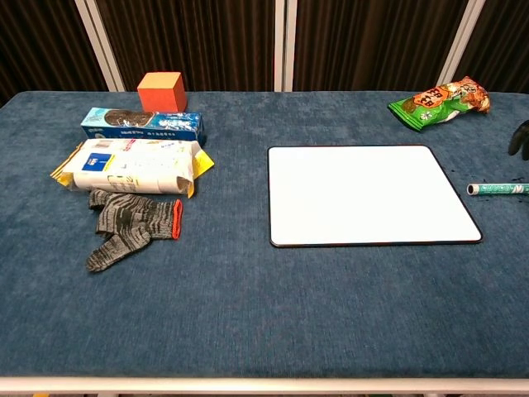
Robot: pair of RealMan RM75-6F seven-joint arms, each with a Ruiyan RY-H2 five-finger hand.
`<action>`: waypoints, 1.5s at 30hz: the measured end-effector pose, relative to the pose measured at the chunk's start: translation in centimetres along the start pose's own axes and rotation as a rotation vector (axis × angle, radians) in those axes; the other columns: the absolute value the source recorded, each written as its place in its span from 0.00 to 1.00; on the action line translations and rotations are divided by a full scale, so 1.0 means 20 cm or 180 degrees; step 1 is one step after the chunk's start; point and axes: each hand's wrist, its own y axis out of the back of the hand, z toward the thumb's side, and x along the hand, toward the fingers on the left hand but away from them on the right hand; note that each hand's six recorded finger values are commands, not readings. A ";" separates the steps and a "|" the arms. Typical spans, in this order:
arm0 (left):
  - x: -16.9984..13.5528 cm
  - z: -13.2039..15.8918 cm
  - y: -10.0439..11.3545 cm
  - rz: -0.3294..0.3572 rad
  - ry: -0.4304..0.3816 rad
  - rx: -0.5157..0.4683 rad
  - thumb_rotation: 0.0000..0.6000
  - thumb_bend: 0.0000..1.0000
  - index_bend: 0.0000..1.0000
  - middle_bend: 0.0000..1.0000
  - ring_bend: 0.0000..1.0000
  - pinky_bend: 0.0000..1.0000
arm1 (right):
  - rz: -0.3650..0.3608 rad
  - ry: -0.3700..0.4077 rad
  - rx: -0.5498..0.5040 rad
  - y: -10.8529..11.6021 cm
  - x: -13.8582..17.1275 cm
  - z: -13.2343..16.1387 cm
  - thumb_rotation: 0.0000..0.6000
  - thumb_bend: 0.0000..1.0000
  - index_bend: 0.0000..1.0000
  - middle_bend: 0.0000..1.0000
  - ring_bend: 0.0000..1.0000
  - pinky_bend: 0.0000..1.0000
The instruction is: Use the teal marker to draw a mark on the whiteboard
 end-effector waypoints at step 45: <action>-0.03 -0.04 0.00 -0.0029 0.0045 -0.0102 1.00 0.07 0.17 0.11 0.02 0.00 | 0.0016 0.0816 -0.1787 0.22 -0.17 0.52 1.00 0.45 0.62 0.58 0.32 0.10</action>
